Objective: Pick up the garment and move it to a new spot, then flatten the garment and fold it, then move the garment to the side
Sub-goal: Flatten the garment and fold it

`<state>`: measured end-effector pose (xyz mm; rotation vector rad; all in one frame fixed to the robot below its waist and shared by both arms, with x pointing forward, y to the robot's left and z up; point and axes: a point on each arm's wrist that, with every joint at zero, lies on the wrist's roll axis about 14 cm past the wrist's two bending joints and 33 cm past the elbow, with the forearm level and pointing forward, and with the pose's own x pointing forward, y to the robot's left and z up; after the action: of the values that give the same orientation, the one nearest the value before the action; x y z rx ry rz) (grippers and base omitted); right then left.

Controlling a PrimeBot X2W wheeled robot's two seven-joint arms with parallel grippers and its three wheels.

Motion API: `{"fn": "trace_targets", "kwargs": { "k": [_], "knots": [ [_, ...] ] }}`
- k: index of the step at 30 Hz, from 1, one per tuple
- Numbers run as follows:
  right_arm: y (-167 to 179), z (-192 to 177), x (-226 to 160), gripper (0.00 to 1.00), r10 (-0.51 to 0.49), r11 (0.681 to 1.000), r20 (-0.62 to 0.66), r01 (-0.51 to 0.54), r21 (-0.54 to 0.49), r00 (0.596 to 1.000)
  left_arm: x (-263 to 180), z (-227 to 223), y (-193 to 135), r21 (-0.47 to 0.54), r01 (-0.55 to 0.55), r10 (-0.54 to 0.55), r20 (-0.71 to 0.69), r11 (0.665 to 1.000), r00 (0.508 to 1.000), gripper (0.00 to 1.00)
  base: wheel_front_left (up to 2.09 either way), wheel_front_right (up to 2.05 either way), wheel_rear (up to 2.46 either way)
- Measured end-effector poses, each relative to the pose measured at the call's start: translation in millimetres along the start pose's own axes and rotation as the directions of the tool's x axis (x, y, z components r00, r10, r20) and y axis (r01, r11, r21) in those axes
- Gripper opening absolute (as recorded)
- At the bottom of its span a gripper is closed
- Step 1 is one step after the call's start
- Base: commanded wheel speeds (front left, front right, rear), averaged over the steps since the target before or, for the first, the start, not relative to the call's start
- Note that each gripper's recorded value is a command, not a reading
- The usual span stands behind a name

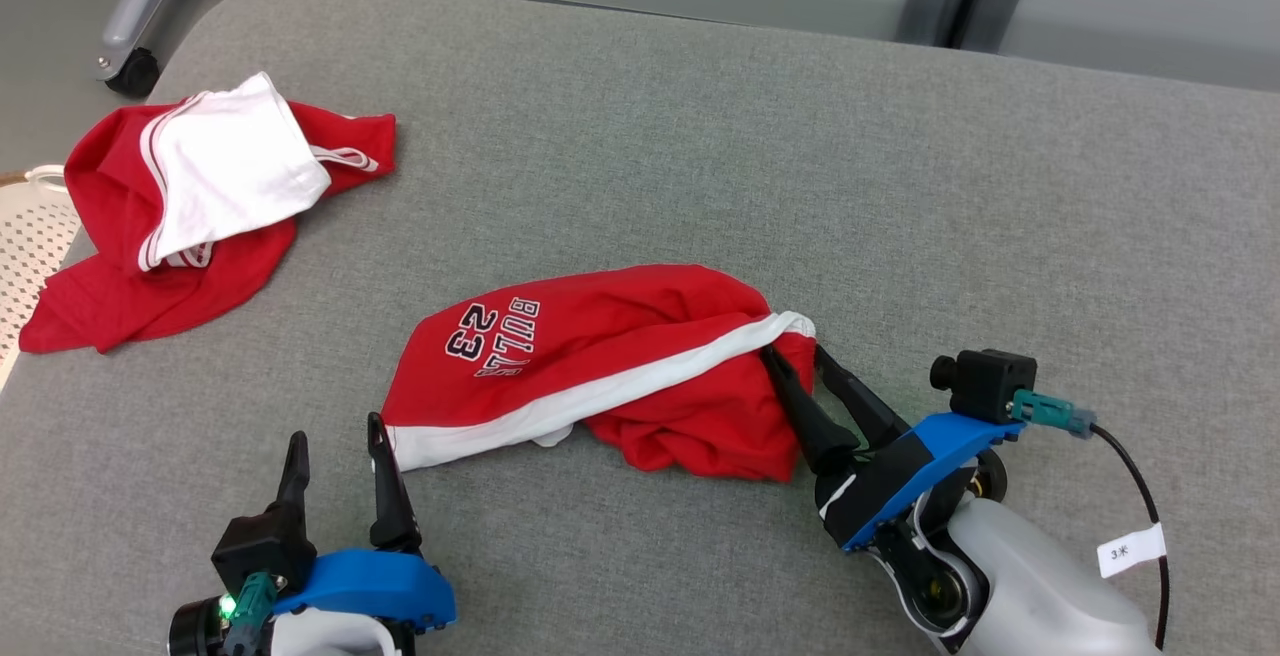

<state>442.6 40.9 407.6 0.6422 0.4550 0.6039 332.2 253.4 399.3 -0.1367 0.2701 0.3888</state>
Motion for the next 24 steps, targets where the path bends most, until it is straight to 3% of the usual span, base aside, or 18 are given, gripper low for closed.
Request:
{"fn": "trace_targets", "kwargs": {
  "k": [1, 3, 7, 10, 11, 13, 18, 22, 24],
  "knots": [
    [3, -2, 0, 0.53, 0.015, 1.000, -0.013, -0.015, -0.007, 1.000, 0, 0, -1, 0.001, 0.004, -0.004, 0.000, 1.000, 1.000, 1.00, 0.00, 0.00, 0.00],
    [4, -3, 0, 0.00, 0.031, 0.999, -0.027, -0.032, -0.024, 0.999, 2, 2, -5, 0.000, 0.012, -0.012, 0.007, 1.000, 1.000, 1.00, 0.00, 0.00, 0.00],
    [-7, 16, 2, 0.00, 0.022, 0.991, 0.004, -0.021, -0.131, 1.000, 4, 6, -10, -0.001, 0.025, -0.025, 0.019, 1.000, 1.000, 1.00, 0.00, 0.00, 0.00],
    [-17, 71, 2, 0.00, 0.023, 0.954, 0.127, 0.016, -0.298, 0.992, 6, 7, -17, 0.001, 0.042, -0.042, 0.023, 0.999, 0.999, 1.00, 0.00, 0.00, 0.00],
    [-15, 104, -3, 0.00, 0.046, 0.910, 0.205, 0.044, -0.412, 0.978, 6, 8, -23, 0.000, 0.061, -0.061, 0.026, 0.998, 0.998, 1.00, 0.00, 0.00, 0.00],
    [-7, 131, -11, 0.00, 0.083, 0.840, 0.263, 0.074, -0.537, 0.961, 7, 8, -31, 0.002, 0.089, -0.089, 0.027, 0.996, 0.996, 1.00, 0.00, 0.00, 0.00],
    [-16, 159, -43, 0.00, 0.072, 0.657, 0.329, 0.203, -0.726, 0.942, 8, 6, -54, 0.001, 0.157, -0.157, 0.020, 0.988, 0.987, 1.00, 0.00, 0.00, 0.00],
    [-45, 145, -74, 0.00, -0.024, 0.573, 0.311, 0.268, -0.774, 0.950, 9, 4, -75, 0.001, 0.219, -0.219, 0.013, 0.976, 0.976, 1.00, 0.00, 0.00, 0.00],
    [-57, 138, -90, 0.19, -0.069, 0.546, 0.303, 0.290, -0.786, 0.950, 10, 3, -85, 0.004, 0.251, -0.251, 0.008, 0.968, 0.968, 1.00, 0.00, 0.00, 0.00]
  ]
}}
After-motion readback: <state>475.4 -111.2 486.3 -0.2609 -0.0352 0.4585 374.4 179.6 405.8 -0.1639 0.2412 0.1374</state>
